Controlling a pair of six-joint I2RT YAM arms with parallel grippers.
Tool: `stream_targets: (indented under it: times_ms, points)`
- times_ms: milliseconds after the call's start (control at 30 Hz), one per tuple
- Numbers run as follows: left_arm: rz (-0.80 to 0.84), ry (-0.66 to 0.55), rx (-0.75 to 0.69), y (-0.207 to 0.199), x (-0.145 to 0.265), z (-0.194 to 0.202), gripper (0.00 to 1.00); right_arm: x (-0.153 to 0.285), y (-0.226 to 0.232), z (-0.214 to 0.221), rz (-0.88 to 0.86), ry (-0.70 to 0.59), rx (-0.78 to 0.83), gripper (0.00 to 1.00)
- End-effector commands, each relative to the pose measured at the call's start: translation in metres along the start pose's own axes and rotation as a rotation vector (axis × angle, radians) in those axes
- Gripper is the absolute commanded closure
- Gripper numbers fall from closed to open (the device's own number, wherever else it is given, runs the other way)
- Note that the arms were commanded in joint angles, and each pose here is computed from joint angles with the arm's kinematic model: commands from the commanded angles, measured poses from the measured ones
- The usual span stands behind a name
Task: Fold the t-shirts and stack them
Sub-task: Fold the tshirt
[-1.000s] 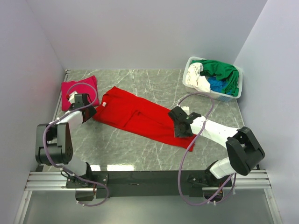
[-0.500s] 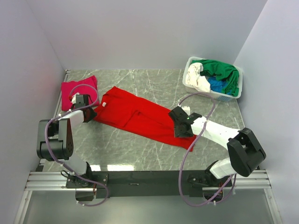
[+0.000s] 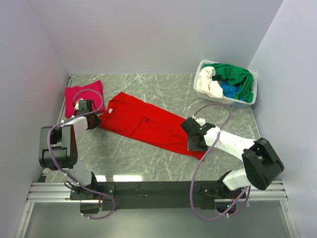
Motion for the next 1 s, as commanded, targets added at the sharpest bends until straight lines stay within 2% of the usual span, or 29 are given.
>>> stream_targets:
  times_ms: [0,167,500,700,833,967]
  points:
    - [0.021,0.007,-0.014,-0.003,-0.001,-0.008,0.81,0.008,-0.003,0.016,0.009,0.035,-0.050,0.45]
    - [0.026,0.008,-0.007,0.000,0.000,-0.012,0.81,0.008,-0.004,0.035,0.015,0.063,-0.073,0.44]
    - [0.050,0.025,-0.012,-0.001,0.001,-0.012,0.84,0.000,-0.006,0.039,0.063,0.124,-0.100,0.44]
    - [0.057,0.045,-0.017,-0.001,-0.003,-0.011,0.85,-0.004,-0.007,0.043,0.051,0.155,-0.111,0.49]
    - [0.062,0.055,-0.020,-0.001,-0.004,-0.010,0.89,-0.004,-0.008,0.044,0.057,0.167,-0.114,0.59]
    - [0.061,0.058,-0.019,-0.001,-0.004,-0.010,0.94,-0.004,-0.008,0.044,0.064,0.188,-0.102,0.85]
Point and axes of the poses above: each gripper's point midway between its finger pads, its own x axis back along the fingers, its own y axis along the line the jaws close on, z = x × y, the point moved 10 cm from there along x, back along the fingers, and after that the axes turned 15 degrees about x, right-handed, at the moved point
